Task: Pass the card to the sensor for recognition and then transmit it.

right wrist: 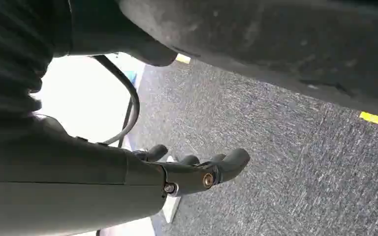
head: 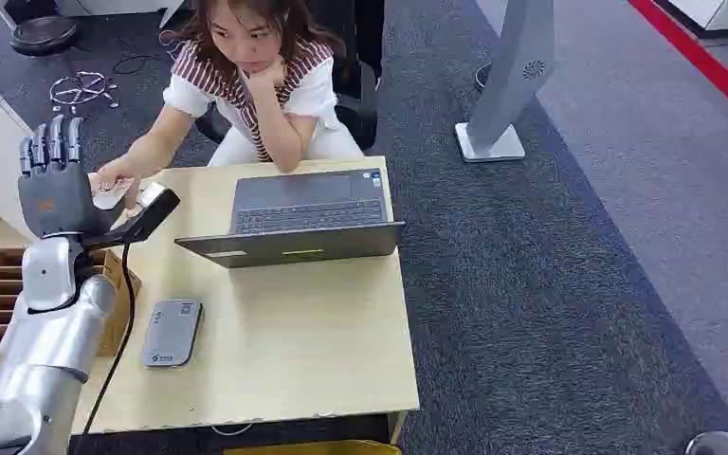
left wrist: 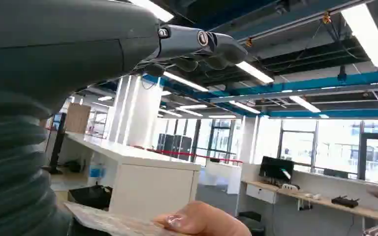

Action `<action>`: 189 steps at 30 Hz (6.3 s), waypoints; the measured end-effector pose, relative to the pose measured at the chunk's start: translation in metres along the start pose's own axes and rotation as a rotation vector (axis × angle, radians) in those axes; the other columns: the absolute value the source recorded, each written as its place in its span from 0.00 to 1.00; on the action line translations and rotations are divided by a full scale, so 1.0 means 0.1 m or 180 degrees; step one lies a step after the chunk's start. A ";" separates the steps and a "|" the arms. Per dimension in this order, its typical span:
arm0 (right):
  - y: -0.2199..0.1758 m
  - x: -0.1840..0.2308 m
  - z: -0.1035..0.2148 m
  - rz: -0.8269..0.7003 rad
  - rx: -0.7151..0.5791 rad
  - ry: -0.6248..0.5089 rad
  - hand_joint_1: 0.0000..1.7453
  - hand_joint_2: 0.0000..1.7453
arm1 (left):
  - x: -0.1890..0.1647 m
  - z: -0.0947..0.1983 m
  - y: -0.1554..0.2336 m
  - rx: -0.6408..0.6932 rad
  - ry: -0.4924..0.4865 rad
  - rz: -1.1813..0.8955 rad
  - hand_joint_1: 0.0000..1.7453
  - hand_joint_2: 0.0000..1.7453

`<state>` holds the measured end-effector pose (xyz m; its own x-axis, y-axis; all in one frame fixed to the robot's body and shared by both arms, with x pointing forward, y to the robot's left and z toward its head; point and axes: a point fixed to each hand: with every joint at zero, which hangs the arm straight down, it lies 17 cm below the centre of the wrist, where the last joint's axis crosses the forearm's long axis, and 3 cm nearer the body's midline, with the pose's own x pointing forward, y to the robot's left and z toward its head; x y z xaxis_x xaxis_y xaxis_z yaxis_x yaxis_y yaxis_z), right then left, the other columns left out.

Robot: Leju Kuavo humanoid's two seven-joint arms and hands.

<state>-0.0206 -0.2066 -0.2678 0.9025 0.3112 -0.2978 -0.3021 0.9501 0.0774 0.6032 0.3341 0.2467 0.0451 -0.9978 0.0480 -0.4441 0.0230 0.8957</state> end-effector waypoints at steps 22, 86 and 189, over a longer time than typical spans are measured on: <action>0.00 0.00 0.00 0.0022 0.0005 0.0012 0.00 1.00 | -0.03 0.03 -0.07 -0.0061 0.0026 0.0079 1.00 1.00; 0.11 -0.01 0.00 -0.0158 0.0119 0.0021 0.00 1.00 | 0.11 2.32 -0.93 -0.0747 -0.0275 0.0727 1.00 1.00; 0.09 -0.03 0.04 0.0161 0.0110 0.0120 0.00 1.00 | -0.28 -0.17 0.16 -0.0066 0.0016 -0.0031 1.00 1.00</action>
<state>-0.0251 -0.1991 -0.2628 0.8740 0.3584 -0.3282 -0.3355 0.9336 0.1260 0.6100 0.3639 0.2668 0.0537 -0.9977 0.0414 -0.4251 0.0146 0.9050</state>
